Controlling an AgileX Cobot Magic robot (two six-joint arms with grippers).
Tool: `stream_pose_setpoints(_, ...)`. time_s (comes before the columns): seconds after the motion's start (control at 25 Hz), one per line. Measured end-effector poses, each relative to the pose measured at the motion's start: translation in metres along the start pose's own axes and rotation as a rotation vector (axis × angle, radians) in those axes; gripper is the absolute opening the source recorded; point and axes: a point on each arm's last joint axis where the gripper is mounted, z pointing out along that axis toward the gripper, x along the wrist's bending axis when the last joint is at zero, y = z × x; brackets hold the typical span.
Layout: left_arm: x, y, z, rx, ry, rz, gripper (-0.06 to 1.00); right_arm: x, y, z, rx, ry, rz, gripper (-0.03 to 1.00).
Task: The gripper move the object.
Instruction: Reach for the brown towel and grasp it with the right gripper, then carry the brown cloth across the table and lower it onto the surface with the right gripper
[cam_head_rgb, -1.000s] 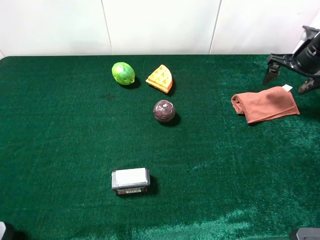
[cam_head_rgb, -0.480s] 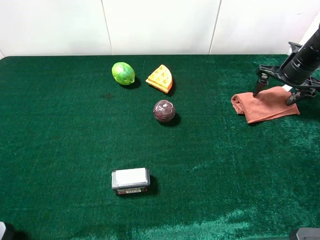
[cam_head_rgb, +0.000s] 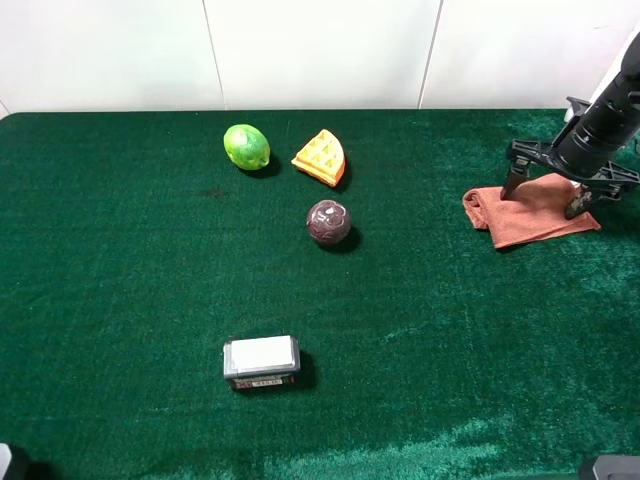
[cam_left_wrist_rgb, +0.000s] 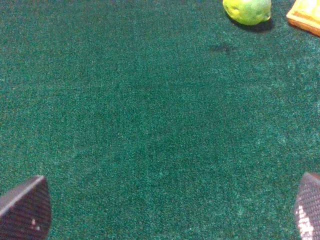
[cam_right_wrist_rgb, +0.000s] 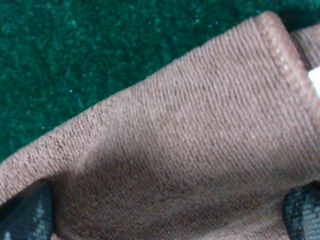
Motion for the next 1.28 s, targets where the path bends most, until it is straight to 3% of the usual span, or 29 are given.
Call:
stream_pose_setpoints(0.16, 0.000, 0.000, 0.000, 0.000, 0.000, 0.000, 0.99, 0.000, 0.000, 0.001, 0.006, -0.001, -0.001, 0.63)
stream_pose_setpoints(0.52, 0.000, 0.000, 0.000, 0.000, 0.000, 0.000, 0.99, 0.001, -0.002, 0.001, 0.025, 0.008, 0.012, 0.17)
stream_pose_setpoints(0.64, 0.000, 0.000, 0.000, 0.000, 0.000, 0.000, 0.99, 0.001, -0.002, -0.001, 0.020, 0.009, 0.011, 0.07)
stream_pose_setpoints(1.28, 0.000, 0.000, 0.000, 0.000, 0.000, 0.000, 0.99, 0.003, -0.002, -0.013, 0.005, 0.012, 0.006, 0.08)
